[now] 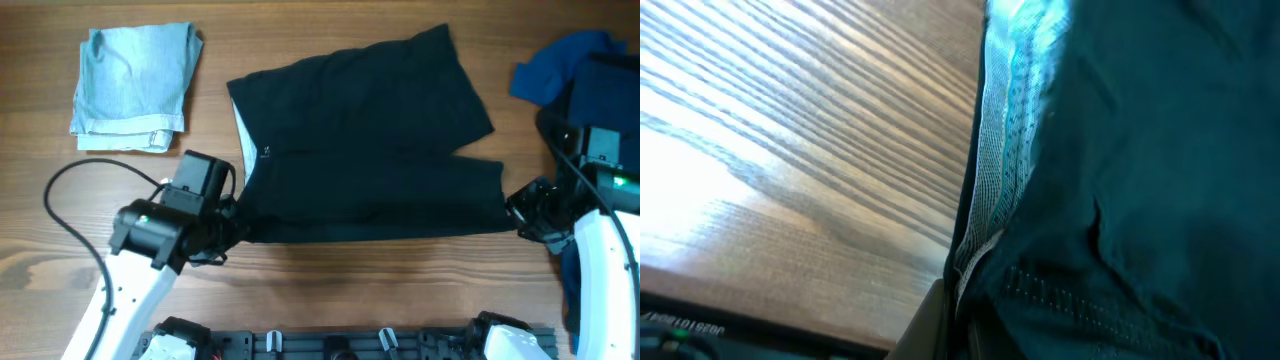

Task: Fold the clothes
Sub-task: 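Lift the bottom edge with both grippers and fold it up over the top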

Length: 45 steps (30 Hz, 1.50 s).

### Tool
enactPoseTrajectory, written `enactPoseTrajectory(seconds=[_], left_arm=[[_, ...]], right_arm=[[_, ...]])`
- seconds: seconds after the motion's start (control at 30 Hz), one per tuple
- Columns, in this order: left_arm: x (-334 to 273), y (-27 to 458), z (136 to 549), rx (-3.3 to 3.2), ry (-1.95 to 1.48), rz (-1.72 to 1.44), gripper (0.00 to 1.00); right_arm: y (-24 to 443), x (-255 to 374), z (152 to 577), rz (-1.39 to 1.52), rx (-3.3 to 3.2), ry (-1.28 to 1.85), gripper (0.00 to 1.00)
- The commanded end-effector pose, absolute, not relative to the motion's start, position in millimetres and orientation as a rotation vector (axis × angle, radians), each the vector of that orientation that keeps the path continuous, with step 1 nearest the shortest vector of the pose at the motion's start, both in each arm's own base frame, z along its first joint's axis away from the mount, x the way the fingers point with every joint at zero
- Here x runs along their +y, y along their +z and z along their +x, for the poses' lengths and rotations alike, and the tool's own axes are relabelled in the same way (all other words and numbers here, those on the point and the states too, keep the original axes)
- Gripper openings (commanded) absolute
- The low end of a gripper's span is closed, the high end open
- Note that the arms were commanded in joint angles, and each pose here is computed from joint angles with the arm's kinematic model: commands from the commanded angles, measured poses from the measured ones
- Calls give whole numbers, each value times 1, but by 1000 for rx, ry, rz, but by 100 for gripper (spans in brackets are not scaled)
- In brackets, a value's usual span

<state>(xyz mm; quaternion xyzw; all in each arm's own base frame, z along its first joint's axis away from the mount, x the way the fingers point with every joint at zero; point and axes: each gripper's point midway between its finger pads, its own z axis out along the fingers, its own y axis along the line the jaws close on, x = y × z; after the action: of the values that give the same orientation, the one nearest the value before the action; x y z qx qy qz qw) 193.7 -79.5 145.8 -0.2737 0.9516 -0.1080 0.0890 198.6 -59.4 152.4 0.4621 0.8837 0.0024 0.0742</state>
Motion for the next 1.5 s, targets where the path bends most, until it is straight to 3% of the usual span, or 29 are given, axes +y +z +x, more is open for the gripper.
enactPoseTrajectory(seconds=[0.0, 0.17, 0.33, 0.57, 0.8, 1.0, 1.17, 1.47], left_arm=[[-61, 167, 198, 2762, -222, -816, 4], [-54, 190, 209, 2686, -198, -811, 4], [-58, 204, 232, 2588, -247, -793, 4], [-61, 202, 279, 2485, -236, -793, 4], [-31, 183, 343, 2364, -178, -922, 4], [-3, 166, 374, 2307, -149, -1010, 4], [2, 143, 390, 2318, -130, -1033, 4], [2, 117, 421, 2292, -134, -1031, 4]], right_arm=[[187, -78, 201, 1247, 2602, -114, 4], [224, -82, 218, 1134, 2564, -105, 4], [249, -75, 263, 989, 2545, 41, 4], [242, -73, 336, 835, 2536, 157, 4], [240, -51, 418, 642, 2418, 202, 4], [240, -28, 469, 497, 2323, 225, 4], [221, -19, 500, 467, 2291, 182, 4], [146, -13, 551, 456, 2309, 185, 4]])
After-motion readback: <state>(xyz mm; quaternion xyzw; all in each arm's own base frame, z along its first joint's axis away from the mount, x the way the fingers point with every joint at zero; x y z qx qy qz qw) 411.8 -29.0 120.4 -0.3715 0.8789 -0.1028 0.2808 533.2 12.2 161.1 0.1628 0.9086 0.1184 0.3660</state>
